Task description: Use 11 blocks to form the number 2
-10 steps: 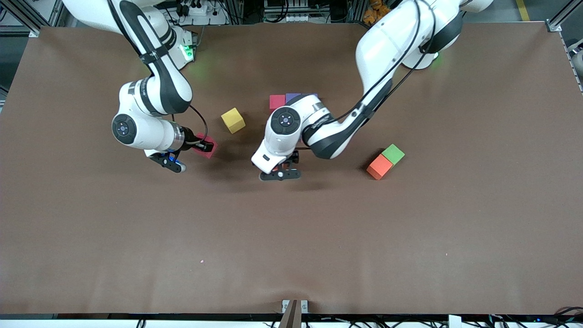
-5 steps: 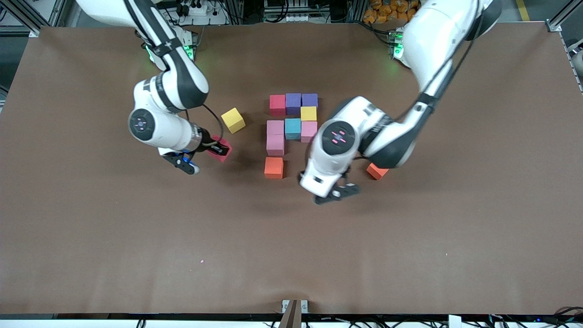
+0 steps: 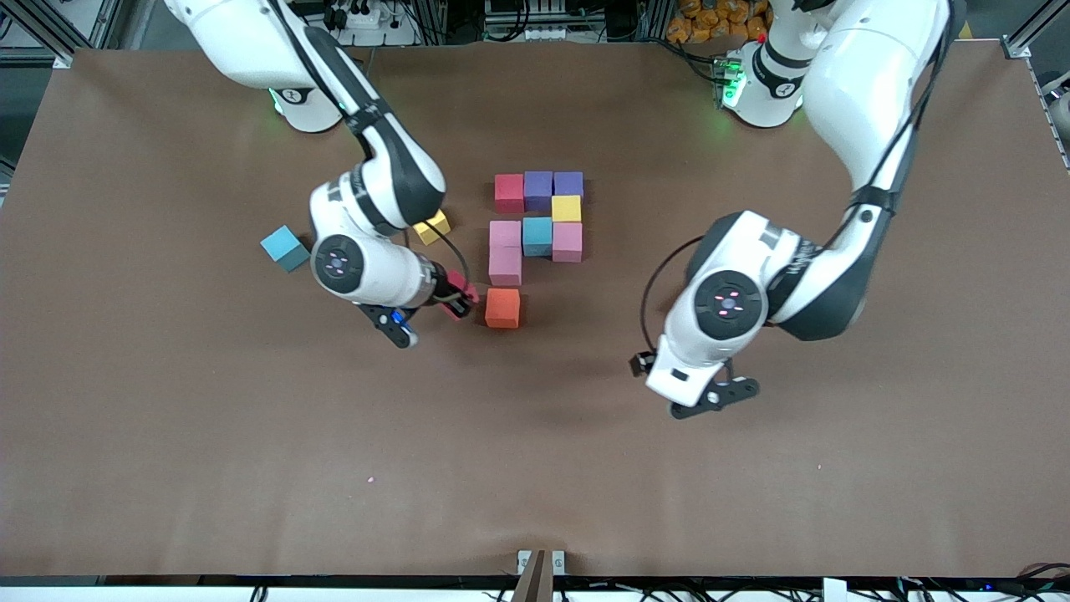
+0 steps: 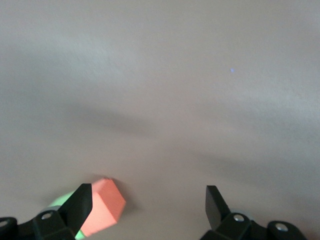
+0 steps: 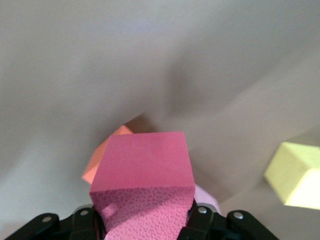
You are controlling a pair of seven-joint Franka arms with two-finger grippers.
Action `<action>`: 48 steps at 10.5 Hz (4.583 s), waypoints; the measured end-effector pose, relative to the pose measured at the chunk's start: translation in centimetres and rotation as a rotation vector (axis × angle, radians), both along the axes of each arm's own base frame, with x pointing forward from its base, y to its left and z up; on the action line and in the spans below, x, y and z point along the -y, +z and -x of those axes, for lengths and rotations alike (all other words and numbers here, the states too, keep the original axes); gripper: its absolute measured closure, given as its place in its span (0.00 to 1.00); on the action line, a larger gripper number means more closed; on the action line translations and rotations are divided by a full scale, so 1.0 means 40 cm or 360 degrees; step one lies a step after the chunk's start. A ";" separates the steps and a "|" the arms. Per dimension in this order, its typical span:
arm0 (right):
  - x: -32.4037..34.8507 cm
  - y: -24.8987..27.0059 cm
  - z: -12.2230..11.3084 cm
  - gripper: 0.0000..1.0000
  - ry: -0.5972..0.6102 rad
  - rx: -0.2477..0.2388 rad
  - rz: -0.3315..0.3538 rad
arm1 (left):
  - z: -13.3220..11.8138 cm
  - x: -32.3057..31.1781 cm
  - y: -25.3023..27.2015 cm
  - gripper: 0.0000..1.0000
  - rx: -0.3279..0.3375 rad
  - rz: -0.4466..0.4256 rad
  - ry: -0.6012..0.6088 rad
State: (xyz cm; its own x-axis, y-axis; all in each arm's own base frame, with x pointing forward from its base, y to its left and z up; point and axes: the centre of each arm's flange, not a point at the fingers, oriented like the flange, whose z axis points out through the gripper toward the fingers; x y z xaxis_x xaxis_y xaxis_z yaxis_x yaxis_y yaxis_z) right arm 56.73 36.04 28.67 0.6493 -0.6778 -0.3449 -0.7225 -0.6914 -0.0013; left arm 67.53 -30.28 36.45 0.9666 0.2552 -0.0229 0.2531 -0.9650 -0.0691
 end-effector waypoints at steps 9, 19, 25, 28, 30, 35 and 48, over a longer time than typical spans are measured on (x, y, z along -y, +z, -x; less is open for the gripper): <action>-0.261 -0.012 0.039 0.44 -0.0446 -0.0032 0.0049 | -0.039 -0.216 0.219 0.00 0.0105 0.0010 -0.0008; -0.336 -0.127 0.061 0.44 -0.0789 0.0038 0.0015 | -0.032 -0.308 0.178 0.00 0.0010 -0.0017 -0.0035; -0.310 -0.186 0.068 0.44 -0.0818 0.0030 0.0057 | -0.026 -0.305 0.175 0.00 0.0003 -0.0021 -0.0043; -0.293 -0.192 0.057 0.44 -0.0878 0.0025 0.0065 | -0.013 -0.284 0.153 0.00 -0.0036 -0.0016 -0.0168; -0.294 -0.194 0.059 0.44 -0.0961 0.0001 0.0078 | -0.003 -0.275 0.132 0.00 -0.0070 -0.0017 -0.0265; -0.316 -0.226 0.102 0.44 -0.1091 0.0002 0.0077 | 0.012 -0.276 0.089 0.00 -0.0143 -0.0017 -0.0475; -0.304 -0.163 0.088 0.00 -0.1094 0.0007 0.0065 | 0.084 -0.126 0.023 0.00 -0.0218 -0.0028 -0.0571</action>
